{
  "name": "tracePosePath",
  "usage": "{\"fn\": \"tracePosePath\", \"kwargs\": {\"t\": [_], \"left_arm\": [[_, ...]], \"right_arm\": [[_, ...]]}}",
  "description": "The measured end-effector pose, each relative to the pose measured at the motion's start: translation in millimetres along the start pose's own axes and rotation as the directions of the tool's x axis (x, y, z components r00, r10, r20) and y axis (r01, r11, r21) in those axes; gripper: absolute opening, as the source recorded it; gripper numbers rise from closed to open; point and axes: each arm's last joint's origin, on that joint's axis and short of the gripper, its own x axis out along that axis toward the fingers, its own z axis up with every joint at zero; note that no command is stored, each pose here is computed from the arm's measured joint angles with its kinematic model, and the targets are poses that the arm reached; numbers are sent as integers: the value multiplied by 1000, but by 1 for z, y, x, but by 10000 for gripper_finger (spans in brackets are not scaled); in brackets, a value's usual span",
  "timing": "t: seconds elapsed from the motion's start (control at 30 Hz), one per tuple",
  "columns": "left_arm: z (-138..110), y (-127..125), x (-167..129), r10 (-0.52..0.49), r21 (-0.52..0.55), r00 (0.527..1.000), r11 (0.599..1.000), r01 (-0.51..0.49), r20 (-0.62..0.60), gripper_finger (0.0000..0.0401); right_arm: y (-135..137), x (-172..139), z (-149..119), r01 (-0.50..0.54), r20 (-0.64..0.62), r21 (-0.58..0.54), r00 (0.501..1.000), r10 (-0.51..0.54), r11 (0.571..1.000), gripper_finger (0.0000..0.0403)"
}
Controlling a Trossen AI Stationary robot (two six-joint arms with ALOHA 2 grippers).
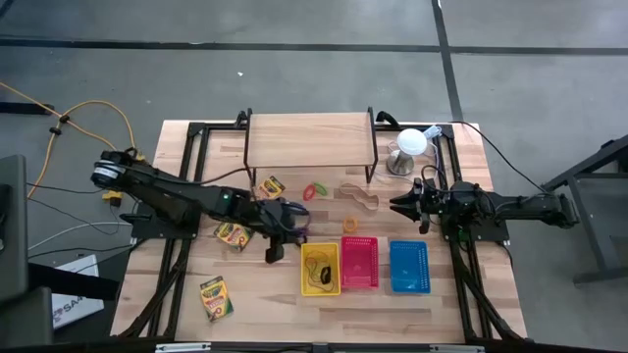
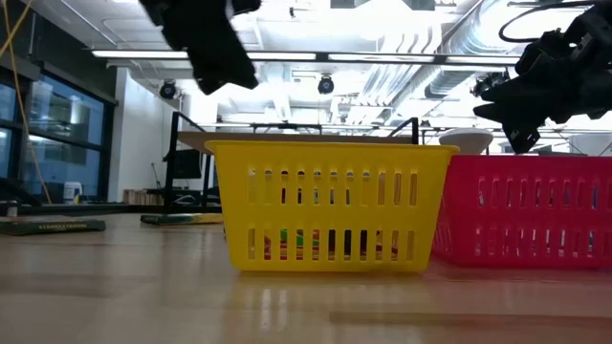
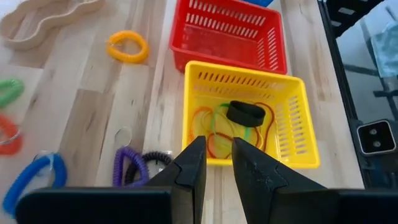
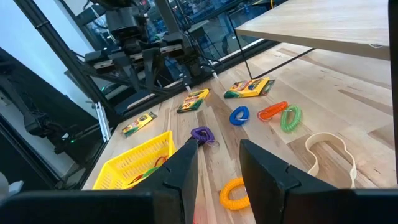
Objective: Pick & Place Office Desk Supplies
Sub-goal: Put the white rubber band into the yellow bin
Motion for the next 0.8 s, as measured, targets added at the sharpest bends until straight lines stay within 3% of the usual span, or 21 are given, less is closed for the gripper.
{"fn": "tracePosePath", "kwargs": {"t": [0.47,0.8], "left_arm": [[-58,15,-51,44,-21,985,999,-41,169,74],[-82,22,-60,32,-15,978,999,-30,206,74]], "right_arm": [[0,0,0,0,0,0,1000,0,1000,107],[0,0,0,0,1,0,1000,0,1000,107]]}}
